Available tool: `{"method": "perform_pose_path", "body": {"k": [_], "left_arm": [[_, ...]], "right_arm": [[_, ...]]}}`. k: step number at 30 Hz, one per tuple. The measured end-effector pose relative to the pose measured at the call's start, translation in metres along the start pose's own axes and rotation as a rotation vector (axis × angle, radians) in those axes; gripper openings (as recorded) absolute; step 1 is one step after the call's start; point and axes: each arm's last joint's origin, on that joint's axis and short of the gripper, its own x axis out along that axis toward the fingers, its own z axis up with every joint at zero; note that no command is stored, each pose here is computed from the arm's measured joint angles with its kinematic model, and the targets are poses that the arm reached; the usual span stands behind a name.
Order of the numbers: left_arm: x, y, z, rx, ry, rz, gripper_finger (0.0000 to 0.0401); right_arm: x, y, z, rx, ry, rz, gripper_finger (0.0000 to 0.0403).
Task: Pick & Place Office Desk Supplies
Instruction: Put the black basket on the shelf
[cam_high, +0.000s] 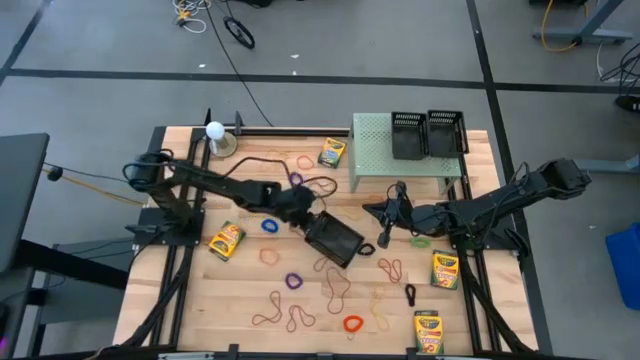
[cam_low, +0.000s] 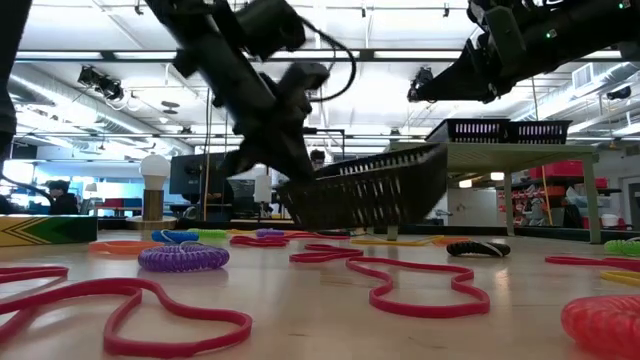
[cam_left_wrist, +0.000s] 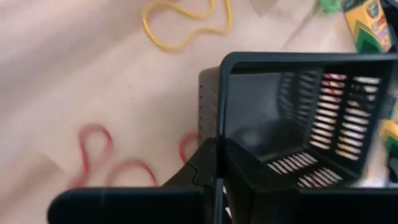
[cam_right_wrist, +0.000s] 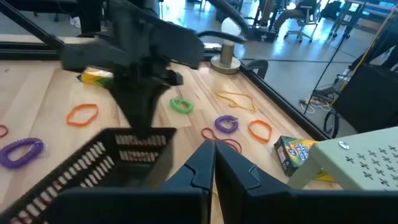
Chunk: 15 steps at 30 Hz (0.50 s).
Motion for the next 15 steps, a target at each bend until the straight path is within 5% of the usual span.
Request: {"method": "perform_pose_path", "body": {"k": [6, 15], "left_arm": [[0.012, 0.012, 0.010, 0.029, 0.029, -0.042, 0.0028], [0.008, 0.013, 0.011, 0.173, 0.050, -0.046, 0.0103]], "right_arm": [[0.000, 0.000, 0.000, 0.017, 0.004, 0.000, 0.0023], [0.000, 0.002, -0.001, 0.107, 0.011, 0.074, 0.0023]]}}
